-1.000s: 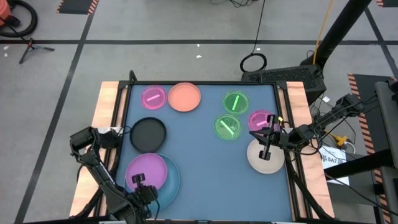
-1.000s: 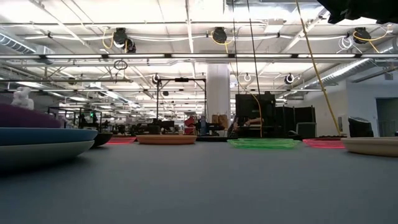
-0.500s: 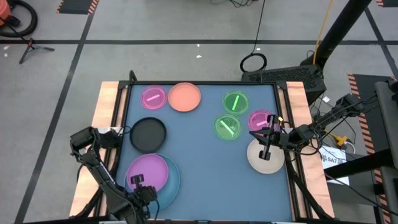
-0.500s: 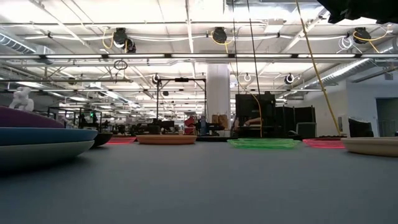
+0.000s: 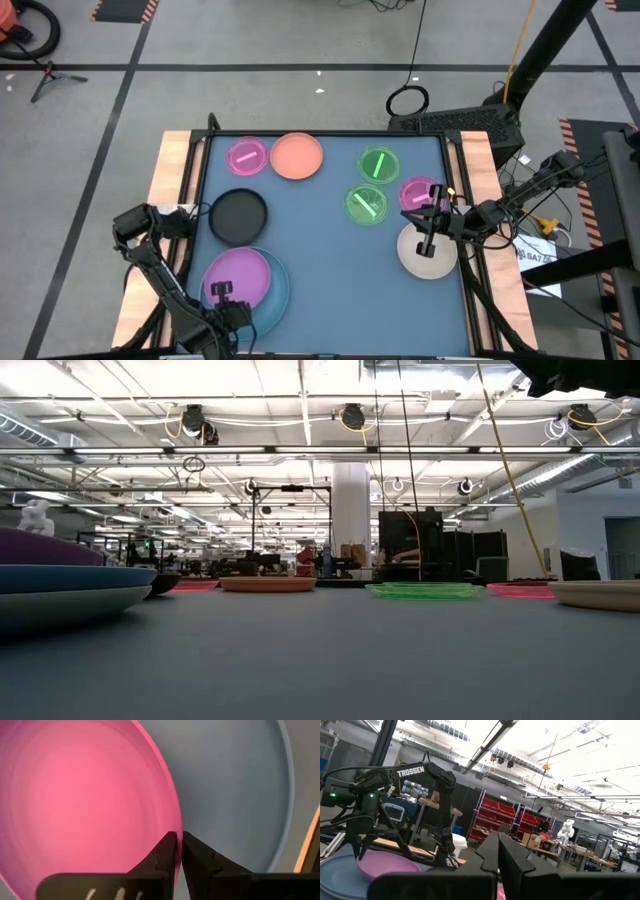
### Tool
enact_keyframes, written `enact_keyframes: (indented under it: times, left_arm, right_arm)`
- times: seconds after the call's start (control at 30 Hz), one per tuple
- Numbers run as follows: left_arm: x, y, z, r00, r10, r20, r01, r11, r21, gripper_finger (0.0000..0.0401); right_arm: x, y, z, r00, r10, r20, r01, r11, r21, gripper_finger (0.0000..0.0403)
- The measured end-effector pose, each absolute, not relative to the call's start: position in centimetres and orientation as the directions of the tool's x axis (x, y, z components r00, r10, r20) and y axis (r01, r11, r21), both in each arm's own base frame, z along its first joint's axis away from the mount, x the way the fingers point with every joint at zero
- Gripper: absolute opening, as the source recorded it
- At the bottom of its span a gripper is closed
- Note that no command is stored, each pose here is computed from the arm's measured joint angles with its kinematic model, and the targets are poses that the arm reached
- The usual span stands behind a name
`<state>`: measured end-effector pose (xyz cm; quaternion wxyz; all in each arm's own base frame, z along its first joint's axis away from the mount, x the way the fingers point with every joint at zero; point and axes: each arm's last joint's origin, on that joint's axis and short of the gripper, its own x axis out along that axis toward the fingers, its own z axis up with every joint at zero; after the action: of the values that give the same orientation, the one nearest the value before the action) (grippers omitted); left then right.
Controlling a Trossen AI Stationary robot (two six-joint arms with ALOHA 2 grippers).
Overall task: Stack plastic plates
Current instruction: Stack the purple plate on top of the blue plate, then stack the black plate on top of the purple plate
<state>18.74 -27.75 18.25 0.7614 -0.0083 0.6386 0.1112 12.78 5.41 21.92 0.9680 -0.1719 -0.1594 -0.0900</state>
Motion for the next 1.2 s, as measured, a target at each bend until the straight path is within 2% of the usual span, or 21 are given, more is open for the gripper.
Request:
enact_keyframes:
  times: [0.1, 0.33, 0.43, 0.67, 0.9, 1.2]
  left_arm:
    - [18.7, -27.7, 18.3, 0.157, 0.169, -0.973, -0.192, 0.972, 0.138, 0.0044]
    - [18.8, -27.6, 18.3, 0.158, 0.17, -0.973, -0.214, 0.968, 0.135, 0.0125]
    - [18.8, -27.6, 18.3, 0.16, 0.169, -0.972, -0.19, 0.972, 0.138, 0.0145]
    - [19.5, -27.3, 19.6, 0.158, 0.201, -0.967, -0.128, 0.975, 0.182, 0.0149]
    - [21.1, -25.4, 23.2, 0.291, 0.406, -0.866, -0.138, 0.914, 0.382, 0.0149]
    - [23.7, -20.8, 25.4, 0.288, 0.451, -0.845, -0.124, 0.892, 0.434, 0.0149]
  right_arm:
    - [12.8, 5.4, 21.9, 0.933, -0.12, 0.34, 0.229, 0.925, -0.304, 0.0]
    - [12.8, 5.4, 21.9, 0.933, -0.119, 0.34, 0.229, 0.925, -0.305, 0.0]
    - [12.8, 5.4, 21.9, 0.933, -0.119, 0.34, 0.229, 0.925, -0.305, 0.0]
    - [12.8, 5.4, 21.9, 0.933, -0.119, 0.339, 0.227, 0.927, -0.298, 0.0]
    - [12.8, 5.4, 21.9, 0.933, -0.12, 0.339, 0.228, 0.927, -0.298, 0.0]
    - [12.8, 5.4, 21.9, 0.933, -0.122, 0.339, 0.228, 0.928, -0.294, 0.0]
